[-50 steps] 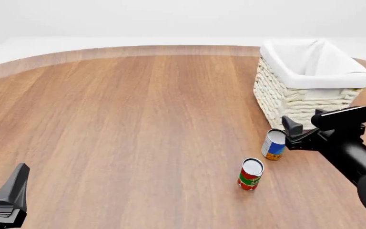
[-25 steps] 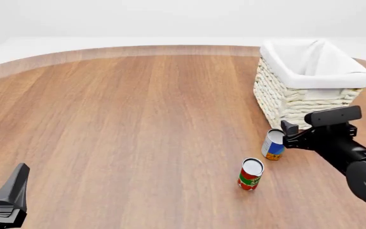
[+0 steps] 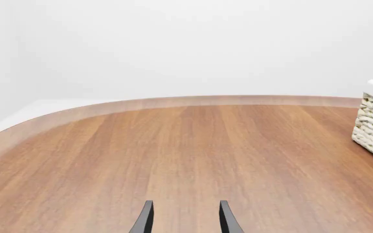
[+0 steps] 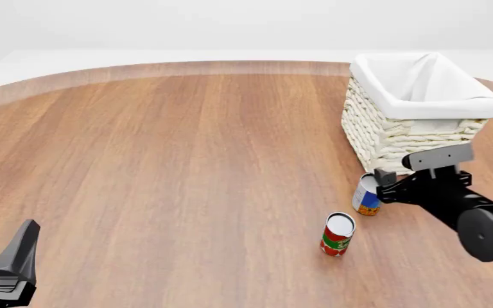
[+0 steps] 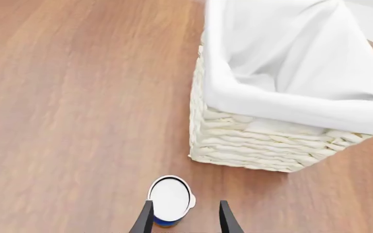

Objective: Pick up the alphabet soup and the cream cheese box, and put them in the basket.

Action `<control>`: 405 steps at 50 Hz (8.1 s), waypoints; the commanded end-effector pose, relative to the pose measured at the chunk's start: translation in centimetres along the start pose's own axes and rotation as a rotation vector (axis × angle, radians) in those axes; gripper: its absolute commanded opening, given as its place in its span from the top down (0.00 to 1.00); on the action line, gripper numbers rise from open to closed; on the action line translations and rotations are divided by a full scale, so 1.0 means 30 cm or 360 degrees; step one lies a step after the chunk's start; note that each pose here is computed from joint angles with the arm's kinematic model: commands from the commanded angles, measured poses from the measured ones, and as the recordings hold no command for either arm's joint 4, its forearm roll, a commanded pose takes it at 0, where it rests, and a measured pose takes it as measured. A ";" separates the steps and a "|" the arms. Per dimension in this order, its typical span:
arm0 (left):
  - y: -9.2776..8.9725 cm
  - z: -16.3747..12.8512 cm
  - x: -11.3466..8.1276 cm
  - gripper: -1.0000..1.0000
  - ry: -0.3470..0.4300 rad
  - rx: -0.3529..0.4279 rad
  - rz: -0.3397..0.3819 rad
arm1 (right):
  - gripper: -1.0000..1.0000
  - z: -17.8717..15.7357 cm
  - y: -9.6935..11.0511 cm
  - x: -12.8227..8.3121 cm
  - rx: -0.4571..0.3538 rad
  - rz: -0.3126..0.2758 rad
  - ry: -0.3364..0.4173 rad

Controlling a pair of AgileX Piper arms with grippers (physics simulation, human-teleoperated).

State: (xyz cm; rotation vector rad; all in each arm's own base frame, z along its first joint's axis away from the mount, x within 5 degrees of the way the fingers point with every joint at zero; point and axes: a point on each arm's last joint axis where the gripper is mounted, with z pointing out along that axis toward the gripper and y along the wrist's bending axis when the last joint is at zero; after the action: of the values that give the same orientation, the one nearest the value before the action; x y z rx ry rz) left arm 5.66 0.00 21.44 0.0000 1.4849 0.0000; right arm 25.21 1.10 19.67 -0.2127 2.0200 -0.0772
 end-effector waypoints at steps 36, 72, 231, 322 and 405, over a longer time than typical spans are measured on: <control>0.000 0.000 0.000 0.00 0.0000 0.0000 0.0000 | 0.00 0.122 0.062 0.120 -0.0090 0.0071 0.0192; 0.000 0.000 0.000 0.00 0.0000 0.0000 0.0000 | 0.00 0.167 0.061 0.194 -0.0079 0.0101 0.0279; 0.000 0.000 0.000 0.00 0.0000 0.0000 0.0000 | 1.00 -0.125 -0.112 -0.423 0.0175 -0.0245 -0.0413; 0.000 0.000 0.000 0.00 0.0000 0.0000 0.0000 | 1.00 0.294 -0.345 -0.589 0.0262 -0.0015 -0.0029; 0.000 0.000 0.000 0.00 0.0000 0.0000 0.0000 | 1.00 0.432 -0.402 -0.522 0.0215 0.0109 0.0360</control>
State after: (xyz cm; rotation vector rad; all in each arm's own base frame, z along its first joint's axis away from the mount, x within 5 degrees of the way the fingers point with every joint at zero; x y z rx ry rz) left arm 5.66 0.00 21.44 0.0000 1.4849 0.0000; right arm 44.86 -7.23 29.10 -0.0835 2.2411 -0.2155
